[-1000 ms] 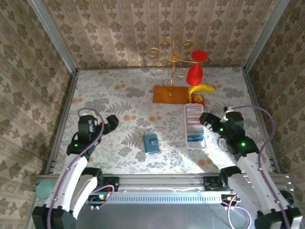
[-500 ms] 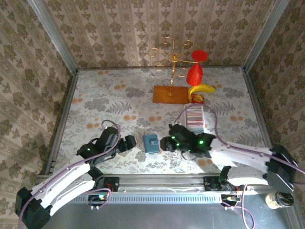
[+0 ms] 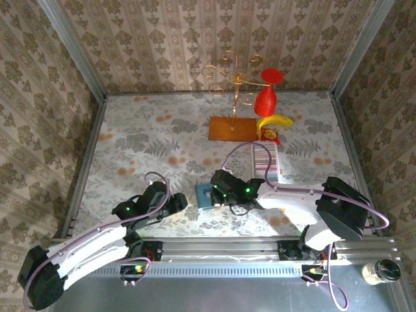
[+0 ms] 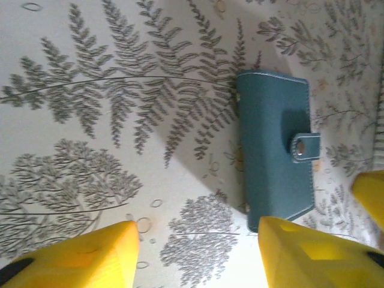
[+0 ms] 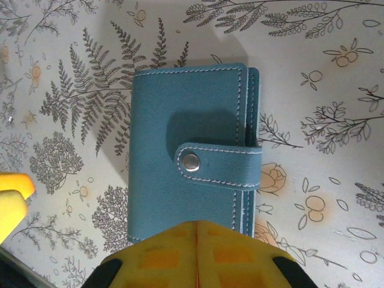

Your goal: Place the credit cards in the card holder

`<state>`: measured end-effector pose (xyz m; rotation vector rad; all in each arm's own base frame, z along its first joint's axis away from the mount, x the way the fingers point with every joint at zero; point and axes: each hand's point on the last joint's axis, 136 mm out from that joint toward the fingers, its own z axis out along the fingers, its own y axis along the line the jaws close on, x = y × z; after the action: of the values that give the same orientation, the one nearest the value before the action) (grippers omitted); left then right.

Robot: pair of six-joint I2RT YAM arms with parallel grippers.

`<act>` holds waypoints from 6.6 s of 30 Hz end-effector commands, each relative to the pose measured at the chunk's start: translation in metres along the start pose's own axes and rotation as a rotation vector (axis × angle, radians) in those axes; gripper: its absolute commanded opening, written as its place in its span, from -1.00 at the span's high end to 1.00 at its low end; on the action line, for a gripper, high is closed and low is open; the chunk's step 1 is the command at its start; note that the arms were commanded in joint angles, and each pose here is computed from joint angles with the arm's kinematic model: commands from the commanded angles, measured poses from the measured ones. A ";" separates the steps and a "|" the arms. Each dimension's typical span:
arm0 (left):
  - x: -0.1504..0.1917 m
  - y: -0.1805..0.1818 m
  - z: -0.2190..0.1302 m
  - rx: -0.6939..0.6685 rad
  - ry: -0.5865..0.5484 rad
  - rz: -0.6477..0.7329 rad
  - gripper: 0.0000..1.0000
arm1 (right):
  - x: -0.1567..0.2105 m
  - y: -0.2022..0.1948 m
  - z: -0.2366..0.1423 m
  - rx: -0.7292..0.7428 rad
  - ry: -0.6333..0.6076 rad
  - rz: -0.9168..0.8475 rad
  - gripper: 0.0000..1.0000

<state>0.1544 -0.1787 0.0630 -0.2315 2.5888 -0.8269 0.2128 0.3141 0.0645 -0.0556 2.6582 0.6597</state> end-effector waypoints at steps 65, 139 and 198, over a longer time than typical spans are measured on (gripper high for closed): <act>0.009 -0.067 0.069 0.229 0.057 -0.054 0.70 | 0.009 -0.034 0.026 -0.001 -0.009 0.122 0.90; -0.024 -0.096 -0.008 0.228 -0.169 0.296 1.00 | -0.024 -0.015 -0.033 0.118 -0.063 0.075 1.00; -0.003 -0.074 0.045 0.116 0.001 0.184 -0.16 | -0.015 0.020 -0.070 -0.245 -0.119 0.095 1.00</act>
<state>0.1762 -0.2616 0.0717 0.0538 2.5113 -0.9049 0.1999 0.2985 0.1312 0.0328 2.4784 0.9694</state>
